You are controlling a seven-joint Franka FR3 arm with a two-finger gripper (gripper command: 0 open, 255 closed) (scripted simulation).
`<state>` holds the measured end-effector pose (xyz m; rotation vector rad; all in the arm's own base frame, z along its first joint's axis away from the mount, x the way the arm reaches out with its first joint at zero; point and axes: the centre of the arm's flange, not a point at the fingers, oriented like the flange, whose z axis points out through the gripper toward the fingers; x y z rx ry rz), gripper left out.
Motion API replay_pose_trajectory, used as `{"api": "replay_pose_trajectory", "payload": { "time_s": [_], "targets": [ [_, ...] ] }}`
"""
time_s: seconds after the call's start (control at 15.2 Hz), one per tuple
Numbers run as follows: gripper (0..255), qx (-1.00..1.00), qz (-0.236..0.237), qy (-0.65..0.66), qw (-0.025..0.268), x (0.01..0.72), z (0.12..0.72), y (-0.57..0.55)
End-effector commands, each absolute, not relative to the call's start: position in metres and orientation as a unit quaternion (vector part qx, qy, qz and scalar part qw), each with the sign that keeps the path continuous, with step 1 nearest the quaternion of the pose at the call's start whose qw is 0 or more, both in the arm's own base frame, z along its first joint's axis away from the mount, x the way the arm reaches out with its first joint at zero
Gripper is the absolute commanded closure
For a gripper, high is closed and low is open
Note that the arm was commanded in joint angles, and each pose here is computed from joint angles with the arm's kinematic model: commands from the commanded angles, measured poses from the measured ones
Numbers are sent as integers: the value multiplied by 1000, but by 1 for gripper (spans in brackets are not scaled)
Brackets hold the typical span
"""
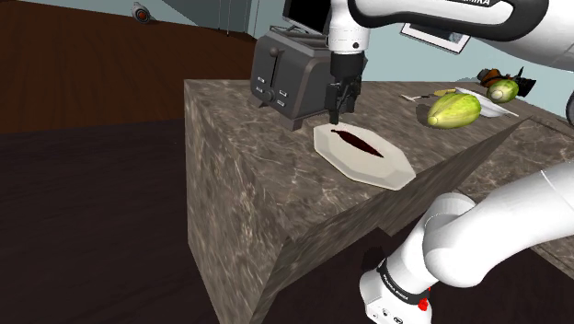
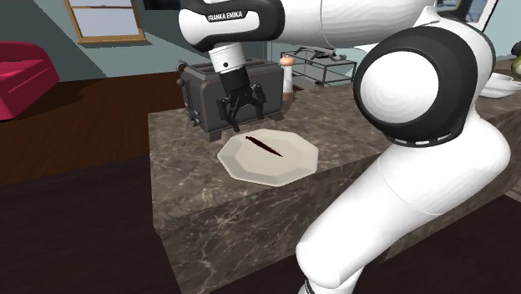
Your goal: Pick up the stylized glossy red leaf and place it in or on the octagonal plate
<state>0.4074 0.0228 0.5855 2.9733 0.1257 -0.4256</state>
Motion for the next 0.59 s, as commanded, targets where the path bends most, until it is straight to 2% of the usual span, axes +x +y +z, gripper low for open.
{"api": "replay_pose_trajectory", "payload": {
  "time_s": [0.0,0.53],
  "targets": [
    [0,983,-165,43,68,418,590,28],
    [0,983,-165,43,68,421,600,30]
  ]
}}
